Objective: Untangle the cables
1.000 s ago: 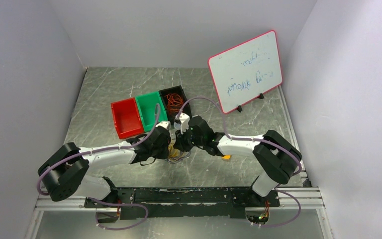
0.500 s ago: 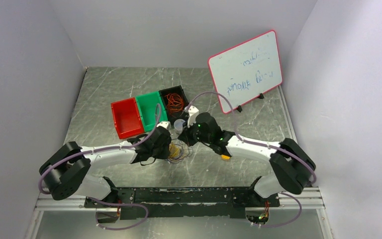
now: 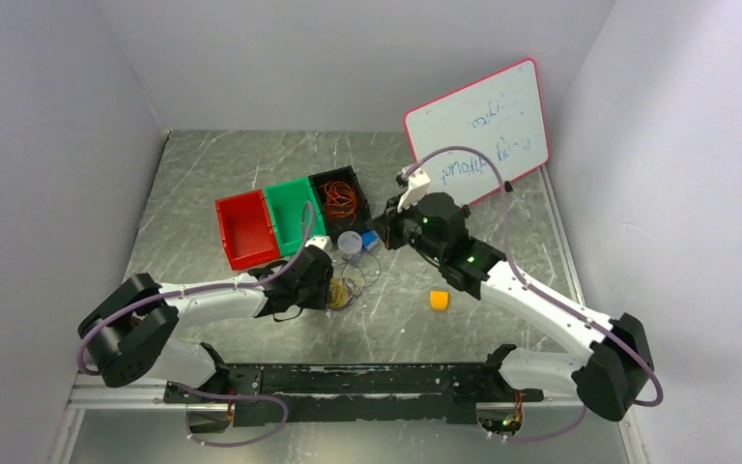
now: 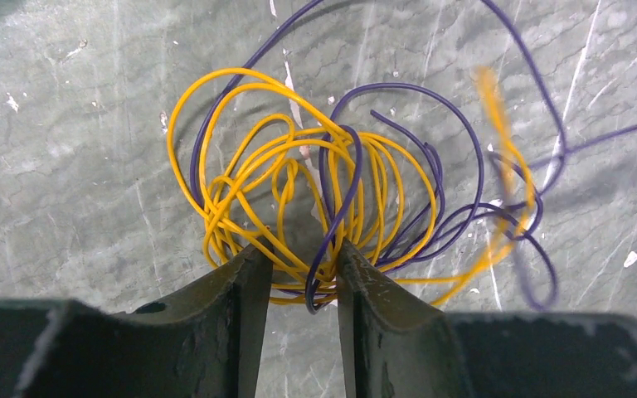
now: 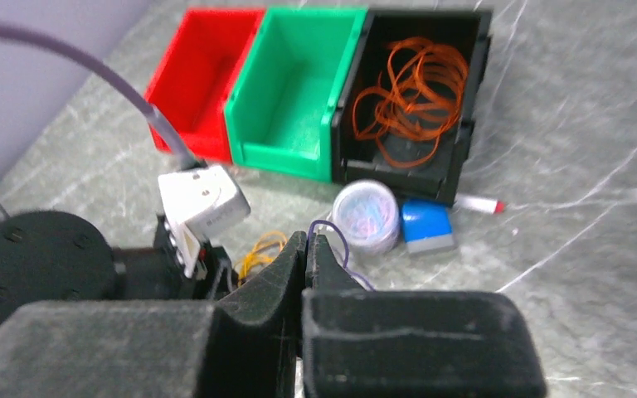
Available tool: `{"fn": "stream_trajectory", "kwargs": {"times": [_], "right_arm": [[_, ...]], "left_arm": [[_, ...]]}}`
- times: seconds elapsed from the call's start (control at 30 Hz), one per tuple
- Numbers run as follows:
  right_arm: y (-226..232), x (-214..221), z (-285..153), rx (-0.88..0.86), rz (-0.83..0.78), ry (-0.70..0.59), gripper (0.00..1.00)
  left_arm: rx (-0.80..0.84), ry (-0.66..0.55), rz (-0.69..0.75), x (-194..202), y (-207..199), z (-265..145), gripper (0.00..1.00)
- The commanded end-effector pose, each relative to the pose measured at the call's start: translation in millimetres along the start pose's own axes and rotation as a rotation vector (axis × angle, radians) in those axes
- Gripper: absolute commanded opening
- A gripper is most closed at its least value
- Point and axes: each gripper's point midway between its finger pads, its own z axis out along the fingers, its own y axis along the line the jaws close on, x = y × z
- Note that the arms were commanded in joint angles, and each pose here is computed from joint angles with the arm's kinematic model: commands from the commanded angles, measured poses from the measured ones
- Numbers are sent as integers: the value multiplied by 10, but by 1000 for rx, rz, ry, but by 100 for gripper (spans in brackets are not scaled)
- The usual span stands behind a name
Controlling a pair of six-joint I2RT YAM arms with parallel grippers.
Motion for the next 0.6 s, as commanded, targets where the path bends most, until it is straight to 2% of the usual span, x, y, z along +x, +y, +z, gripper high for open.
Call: {"fn": "stream_trajectory", "kwargs": {"times": [0.0, 0.27, 0.57], "right_arm": [[-76, -550, -260, 82, -19, -109, 0], [-100, -1367, -750, 178, -81, -274, 0], [-207, -2026, -1349, 312, -138, -435, 0]], "left_arm": [[-17, -18, 0, -62, -12, 20, 39], [-23, -10, 0, -43, -11, 66, 34], [-37, -4, 7, -36, 8, 97, 30]]}}
